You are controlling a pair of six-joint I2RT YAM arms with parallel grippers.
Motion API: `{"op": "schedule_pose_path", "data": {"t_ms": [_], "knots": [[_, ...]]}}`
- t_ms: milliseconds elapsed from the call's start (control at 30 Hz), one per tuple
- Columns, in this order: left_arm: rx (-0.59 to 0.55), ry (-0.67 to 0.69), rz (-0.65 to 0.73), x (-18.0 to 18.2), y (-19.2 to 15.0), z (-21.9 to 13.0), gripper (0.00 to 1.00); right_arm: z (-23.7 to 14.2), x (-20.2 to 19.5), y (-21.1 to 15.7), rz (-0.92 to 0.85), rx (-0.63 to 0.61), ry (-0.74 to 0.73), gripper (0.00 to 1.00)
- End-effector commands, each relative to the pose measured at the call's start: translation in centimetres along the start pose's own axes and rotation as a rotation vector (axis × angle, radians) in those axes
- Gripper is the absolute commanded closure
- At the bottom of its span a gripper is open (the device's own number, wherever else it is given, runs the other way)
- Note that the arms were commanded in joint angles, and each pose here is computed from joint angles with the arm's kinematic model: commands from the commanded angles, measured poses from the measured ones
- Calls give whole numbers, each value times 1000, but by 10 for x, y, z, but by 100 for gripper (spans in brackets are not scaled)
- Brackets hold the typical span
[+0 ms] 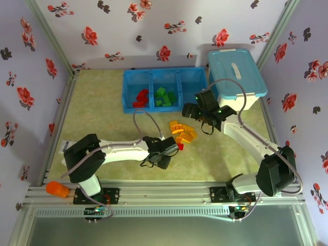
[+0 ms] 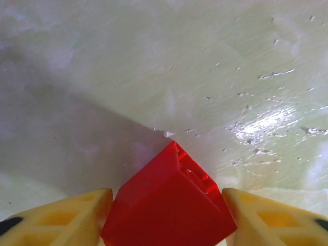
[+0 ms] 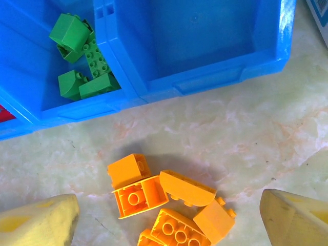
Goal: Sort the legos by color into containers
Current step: Pick up the lego from the middle-left of the table.
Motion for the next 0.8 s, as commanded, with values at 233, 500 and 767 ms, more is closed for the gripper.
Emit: {"op": "schedule_pose_path", "data": {"t_ms": [233,500,767], "knots": [[-16,63,34,4,8,-4,68,-9,-21,-8,66,-30,-4,9],[-74,46,-4,18,30,-21,71,-16,-42,-19,102,-34,-23,9],[-167,29,-104,55,69,-46,71,-19,-59,-34,125,-33,-50,9]]}}
Point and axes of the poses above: each hand's point on the last joint's axis, 136 mm out from that joint toward the fingers, its own z axis out along the fingers, its own x axis along the line the jaws close on, y = z × x, the point moved 2 cm from there along -z, back along the fingers, and after that the axes turned 1 degree about z, right-handed, at the moved point
